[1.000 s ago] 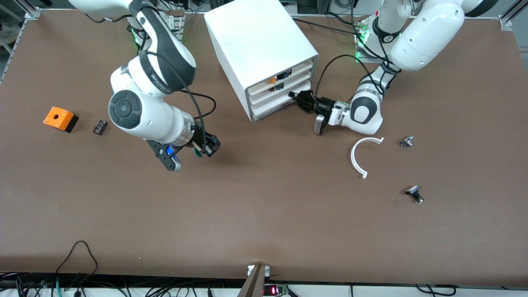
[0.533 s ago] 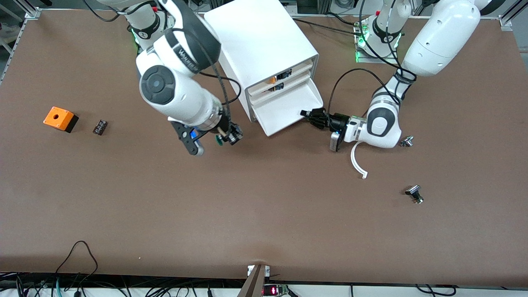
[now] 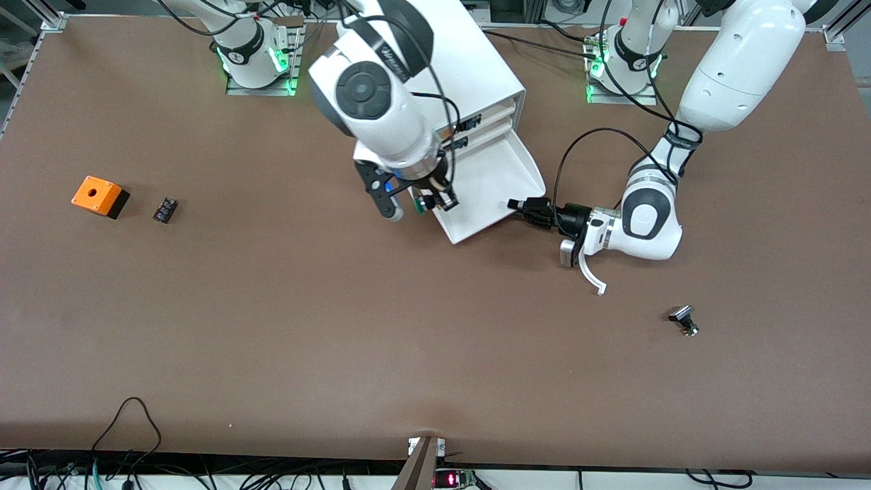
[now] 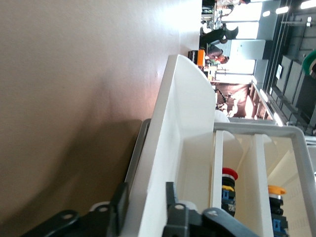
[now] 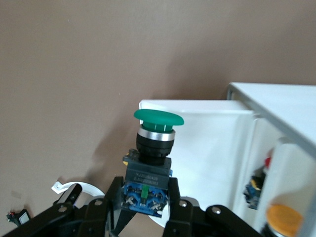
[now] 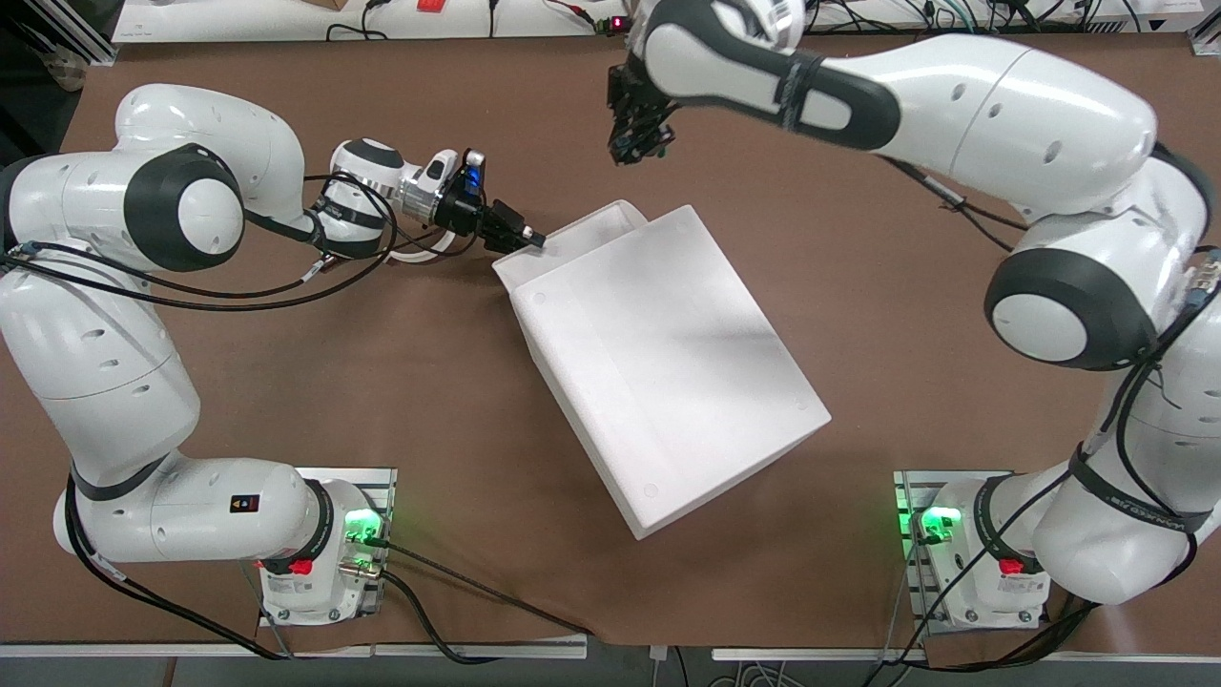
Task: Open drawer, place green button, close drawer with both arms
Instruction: 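Carry the green button over the open drawer and lower it with the right gripper, then open the right gripper over the drawer while the left gripper draws back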
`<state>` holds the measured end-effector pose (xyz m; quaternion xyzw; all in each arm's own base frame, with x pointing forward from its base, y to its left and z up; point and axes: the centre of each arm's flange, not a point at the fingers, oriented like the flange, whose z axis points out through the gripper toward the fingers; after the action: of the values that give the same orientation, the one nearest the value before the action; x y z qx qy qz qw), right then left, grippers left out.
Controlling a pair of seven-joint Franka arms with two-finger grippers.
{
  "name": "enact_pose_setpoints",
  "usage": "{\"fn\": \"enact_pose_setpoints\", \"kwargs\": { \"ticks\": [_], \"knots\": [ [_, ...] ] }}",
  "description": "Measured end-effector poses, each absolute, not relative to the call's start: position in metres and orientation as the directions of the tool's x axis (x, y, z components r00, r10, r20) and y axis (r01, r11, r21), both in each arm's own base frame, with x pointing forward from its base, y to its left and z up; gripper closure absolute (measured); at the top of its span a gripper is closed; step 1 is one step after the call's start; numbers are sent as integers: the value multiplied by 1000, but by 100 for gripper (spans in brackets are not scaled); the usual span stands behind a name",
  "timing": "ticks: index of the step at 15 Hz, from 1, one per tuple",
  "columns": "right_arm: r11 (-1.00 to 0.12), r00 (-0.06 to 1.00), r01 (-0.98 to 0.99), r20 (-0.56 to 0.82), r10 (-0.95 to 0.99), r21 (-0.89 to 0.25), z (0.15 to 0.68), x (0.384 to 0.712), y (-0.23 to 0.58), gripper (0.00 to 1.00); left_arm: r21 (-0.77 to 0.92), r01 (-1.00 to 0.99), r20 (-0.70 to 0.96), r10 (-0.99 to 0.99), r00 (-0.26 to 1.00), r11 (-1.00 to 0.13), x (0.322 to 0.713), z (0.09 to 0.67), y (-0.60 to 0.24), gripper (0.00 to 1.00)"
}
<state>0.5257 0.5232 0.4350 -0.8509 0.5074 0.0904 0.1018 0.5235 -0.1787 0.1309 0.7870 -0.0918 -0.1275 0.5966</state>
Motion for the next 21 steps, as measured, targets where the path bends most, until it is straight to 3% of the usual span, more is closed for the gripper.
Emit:
{"fn": "enact_pose_setpoints", "kwargs": {
  "ticks": [6, 12, 17, 19, 21],
  "knots": [
    [-420, 438, -899, -218, -872, -128, 359, 495, 585, 59, 878, 84, -227, -257, 939, -471, 580, 210, -143, 0],
    [-398, 418, -908, -214, -883, -132, 311, 471, 614, 59, 587, 18, -381, -257, 888, -809, 622, 320, -88, 0],
    [-389, 406, -914, -205, -891, -117, 295, 457, 625, 59, 274, 22, -450, -108, 887, -961, 643, 427, -55, 0],
    [-383, 401, -916, -200, -894, -122, 296, 461, 623, 47, 131, -16, -405, -68, 912, -991, 649, 463, -47, 0],
    [-367, 388, -920, -187, -903, -137, 299, 474, 615, 27, 48, -40, -333, -53, 941, -998, 655, 497, -50, 0]
  ]
}}
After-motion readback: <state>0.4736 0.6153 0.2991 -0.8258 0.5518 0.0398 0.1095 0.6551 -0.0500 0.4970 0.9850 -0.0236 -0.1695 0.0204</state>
